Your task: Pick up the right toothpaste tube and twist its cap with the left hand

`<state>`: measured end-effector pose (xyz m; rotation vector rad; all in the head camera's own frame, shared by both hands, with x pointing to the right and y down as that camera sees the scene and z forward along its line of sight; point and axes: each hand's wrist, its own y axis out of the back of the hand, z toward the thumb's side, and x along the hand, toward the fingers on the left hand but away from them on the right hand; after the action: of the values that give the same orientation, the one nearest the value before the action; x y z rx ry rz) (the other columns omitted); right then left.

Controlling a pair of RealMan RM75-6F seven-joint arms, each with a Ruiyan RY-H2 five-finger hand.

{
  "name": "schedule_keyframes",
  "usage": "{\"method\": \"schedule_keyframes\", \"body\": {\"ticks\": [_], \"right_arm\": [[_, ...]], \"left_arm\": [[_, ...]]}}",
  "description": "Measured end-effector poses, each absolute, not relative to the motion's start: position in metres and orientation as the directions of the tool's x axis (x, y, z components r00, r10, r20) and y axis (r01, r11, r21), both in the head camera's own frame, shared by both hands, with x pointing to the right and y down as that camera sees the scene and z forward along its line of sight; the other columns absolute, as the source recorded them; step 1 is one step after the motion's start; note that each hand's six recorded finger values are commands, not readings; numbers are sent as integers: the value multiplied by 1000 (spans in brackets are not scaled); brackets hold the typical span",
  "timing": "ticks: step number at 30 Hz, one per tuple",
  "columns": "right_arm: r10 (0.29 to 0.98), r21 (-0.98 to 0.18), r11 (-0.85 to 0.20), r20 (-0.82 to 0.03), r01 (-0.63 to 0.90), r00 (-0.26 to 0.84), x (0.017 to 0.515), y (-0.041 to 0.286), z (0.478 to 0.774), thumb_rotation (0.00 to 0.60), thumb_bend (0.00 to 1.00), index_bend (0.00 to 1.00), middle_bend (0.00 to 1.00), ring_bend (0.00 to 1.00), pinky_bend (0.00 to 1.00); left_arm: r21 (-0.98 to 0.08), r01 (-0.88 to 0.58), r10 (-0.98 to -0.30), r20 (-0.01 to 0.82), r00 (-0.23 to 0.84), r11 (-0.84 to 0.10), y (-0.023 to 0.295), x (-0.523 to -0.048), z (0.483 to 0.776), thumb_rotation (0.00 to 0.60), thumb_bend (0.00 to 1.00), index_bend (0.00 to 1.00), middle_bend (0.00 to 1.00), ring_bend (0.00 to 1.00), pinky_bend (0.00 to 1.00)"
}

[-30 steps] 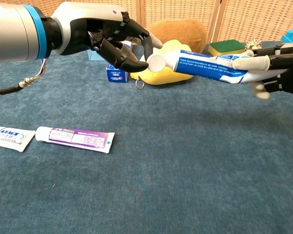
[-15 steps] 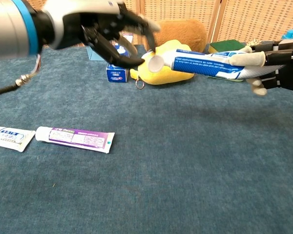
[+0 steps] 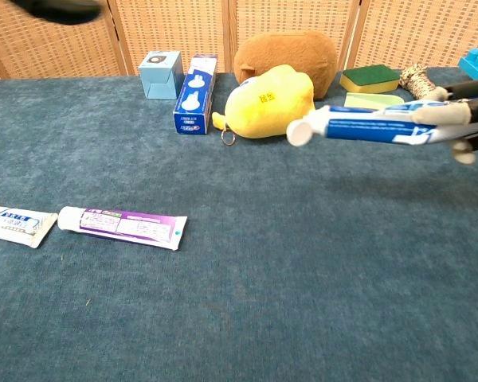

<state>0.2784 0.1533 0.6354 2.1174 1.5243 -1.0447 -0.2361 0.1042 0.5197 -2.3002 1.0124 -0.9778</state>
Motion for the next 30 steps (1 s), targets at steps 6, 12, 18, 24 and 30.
{"method": "schedule_keyframes", "body": {"ticks": [6, 12, 18, 24, 30], "right_arm": [[671, -189, -431, -721, 882, 174, 294, 156, 642, 600, 639, 884, 697, 637, 544], [661, -225, -479, -729, 848, 180, 307, 162, 660, 600, 606, 835, 644, 529, 320], [662, -287, -514, -732, 808, 161, 316, 168, 678, 600, 603, 586, 483, 343, 205], [694, -353, -519, -705, 778, 143, 327, 164, 679, 511, 561, 316, 296, 161, 166], [725, -387, -499, -677, 775, 128, 339, 160, 670, 370, 450, 200, 203, 57, 157]], "left_arm": [[-674, -433, -801, 493, 341, -599, 130, -301, 507, 600, 359, 350, 72, 0, 126], [-672, -466, -809, 551, 206, -576, 162, -350, 502, 600, 361, 349, 73, 0, 126], [-683, -499, -821, 560, 110, -533, 180, -380, 497, 600, 360, 349, 76, 0, 123], [-692, -507, -822, 567, 60, -514, 192, -397, 497, 600, 358, 349, 75, 0, 113], [-700, -514, -825, 564, 29, -496, 198, -405, 501, 600, 353, 336, 75, 0, 92]]}}
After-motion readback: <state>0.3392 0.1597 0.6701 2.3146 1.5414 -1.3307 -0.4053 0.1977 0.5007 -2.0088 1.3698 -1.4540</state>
